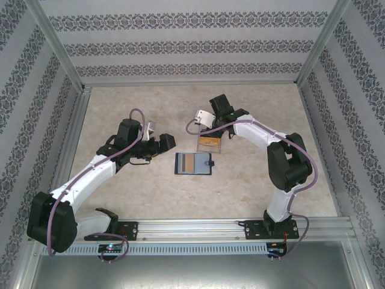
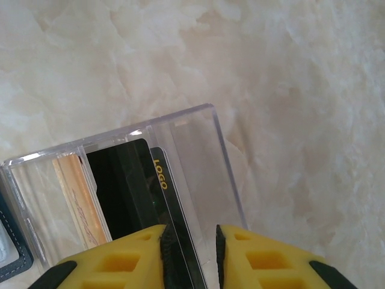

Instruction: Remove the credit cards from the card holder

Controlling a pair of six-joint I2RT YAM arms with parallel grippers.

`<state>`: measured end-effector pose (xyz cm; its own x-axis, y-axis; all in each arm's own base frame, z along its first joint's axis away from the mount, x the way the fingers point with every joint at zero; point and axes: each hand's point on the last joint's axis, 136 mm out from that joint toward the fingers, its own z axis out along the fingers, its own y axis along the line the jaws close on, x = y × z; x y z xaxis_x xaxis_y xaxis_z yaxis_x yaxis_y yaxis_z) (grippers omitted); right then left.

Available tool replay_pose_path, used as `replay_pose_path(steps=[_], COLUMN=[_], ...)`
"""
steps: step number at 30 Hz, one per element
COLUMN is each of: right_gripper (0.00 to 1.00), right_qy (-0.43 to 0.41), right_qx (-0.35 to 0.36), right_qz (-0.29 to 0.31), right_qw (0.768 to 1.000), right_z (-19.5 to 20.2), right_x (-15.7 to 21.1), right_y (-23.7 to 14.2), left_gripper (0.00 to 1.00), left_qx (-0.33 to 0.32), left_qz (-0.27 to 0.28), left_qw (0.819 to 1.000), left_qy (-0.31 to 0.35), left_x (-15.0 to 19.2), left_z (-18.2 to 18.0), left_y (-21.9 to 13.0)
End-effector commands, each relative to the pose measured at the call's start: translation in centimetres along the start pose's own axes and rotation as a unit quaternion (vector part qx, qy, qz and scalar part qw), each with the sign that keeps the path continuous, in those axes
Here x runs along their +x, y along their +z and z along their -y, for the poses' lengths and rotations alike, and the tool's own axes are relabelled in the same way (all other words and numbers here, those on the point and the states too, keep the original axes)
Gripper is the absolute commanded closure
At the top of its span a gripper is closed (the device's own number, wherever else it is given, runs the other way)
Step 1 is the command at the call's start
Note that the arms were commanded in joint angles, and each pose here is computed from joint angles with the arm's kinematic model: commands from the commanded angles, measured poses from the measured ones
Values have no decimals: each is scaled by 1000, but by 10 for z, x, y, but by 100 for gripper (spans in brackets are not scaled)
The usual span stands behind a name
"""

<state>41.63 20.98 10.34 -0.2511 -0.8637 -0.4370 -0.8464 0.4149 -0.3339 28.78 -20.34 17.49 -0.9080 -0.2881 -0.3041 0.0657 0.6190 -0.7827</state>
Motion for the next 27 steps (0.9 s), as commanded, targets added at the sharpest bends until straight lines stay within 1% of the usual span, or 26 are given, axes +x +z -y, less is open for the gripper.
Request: replay_pose_path(steps=[1,10,14,27], right_gripper=[66,61,60,58], right_qy=[23,44,46,48], right_qx=[-12,-38,-38,-37], right_qz=[27,16,3,-13], right_qw=[999,998,998,998], right_z=[-3,-9,-7,-6], right_x=[-6,-2,1,7], right_y=[-16,-2,7,22], left_gripper=[0,0,1,1], left_qx=[-4,-4,-6,-10], left_qz=[1,-1,-2,-3], left_qw=[1000,1000,1000,1000], left_qy=[1,2,1,1], left_x=[2,3,5,5], left_z=[-5,-4,-5,-7], left_y=[-4,-5,-6,-5])
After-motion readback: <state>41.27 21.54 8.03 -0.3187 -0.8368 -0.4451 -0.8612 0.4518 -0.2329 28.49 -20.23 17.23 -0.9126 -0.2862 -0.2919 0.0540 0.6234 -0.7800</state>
